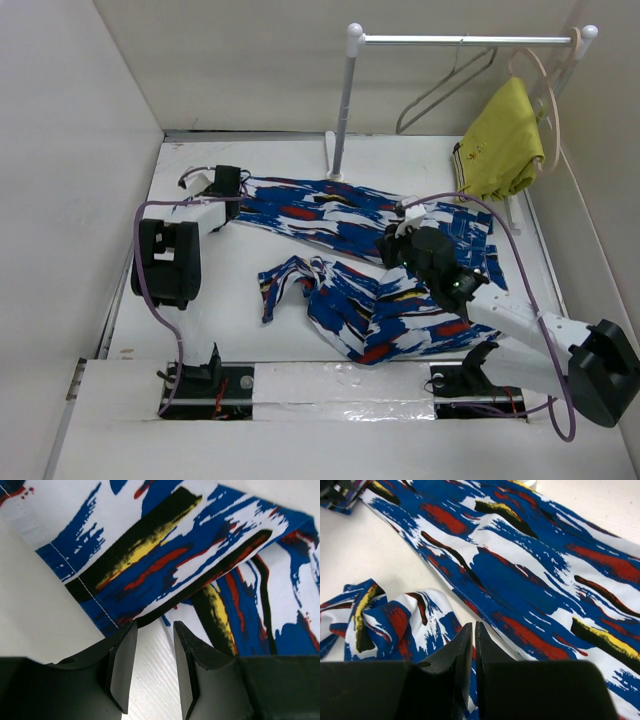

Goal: Place the trousers on the hanger
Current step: Flatten out the trousers at the center of the board.

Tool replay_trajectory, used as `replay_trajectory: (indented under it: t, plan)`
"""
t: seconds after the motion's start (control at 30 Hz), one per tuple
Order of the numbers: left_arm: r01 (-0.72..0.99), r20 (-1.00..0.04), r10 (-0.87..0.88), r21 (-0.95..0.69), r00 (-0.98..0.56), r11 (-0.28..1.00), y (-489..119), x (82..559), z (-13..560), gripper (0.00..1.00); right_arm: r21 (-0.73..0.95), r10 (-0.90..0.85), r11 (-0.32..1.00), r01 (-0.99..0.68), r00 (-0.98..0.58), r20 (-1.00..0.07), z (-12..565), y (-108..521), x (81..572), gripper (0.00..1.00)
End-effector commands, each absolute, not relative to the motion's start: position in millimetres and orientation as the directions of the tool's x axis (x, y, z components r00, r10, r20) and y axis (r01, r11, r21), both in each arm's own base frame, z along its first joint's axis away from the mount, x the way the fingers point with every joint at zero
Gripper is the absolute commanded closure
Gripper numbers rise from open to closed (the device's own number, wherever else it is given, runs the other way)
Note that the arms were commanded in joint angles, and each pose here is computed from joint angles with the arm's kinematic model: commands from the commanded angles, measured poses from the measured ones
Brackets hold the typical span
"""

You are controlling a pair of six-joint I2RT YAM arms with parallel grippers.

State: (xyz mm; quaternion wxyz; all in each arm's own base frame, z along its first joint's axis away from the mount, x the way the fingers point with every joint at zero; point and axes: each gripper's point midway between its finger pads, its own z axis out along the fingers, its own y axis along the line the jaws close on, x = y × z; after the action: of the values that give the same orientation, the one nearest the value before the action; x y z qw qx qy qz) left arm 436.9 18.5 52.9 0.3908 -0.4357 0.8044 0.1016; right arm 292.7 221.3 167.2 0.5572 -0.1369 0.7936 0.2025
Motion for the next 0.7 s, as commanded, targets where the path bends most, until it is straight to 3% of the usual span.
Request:
replay_trajectory:
  t: [0.0, 0.27, 0.67]
  plan:
    - [-0.767, -0.688, -0.6, -0.097, -0.409, 0.634, 18, 418, 53, 0.68, 0.19, 0.074, 0.86, -0.474, -0.253, -0.965, 200, 227, 295, 0.87]
    - [-0.746, -0.674, -0.542, 0.02, -0.502, 0.666, 26, 395, 46, 0.67, 0.198, 0.088, 0.855, -0.48, -0.242, -0.966, 208, 225, 292, 0.85]
    - [-0.716, -0.66, -0.473, 0.143, -0.583, 0.683, 36, 413, 36, 0.67, 0.205, 0.11, 0.849, -0.487, -0.216, -0.97, 220, 220, 285, 0.83]
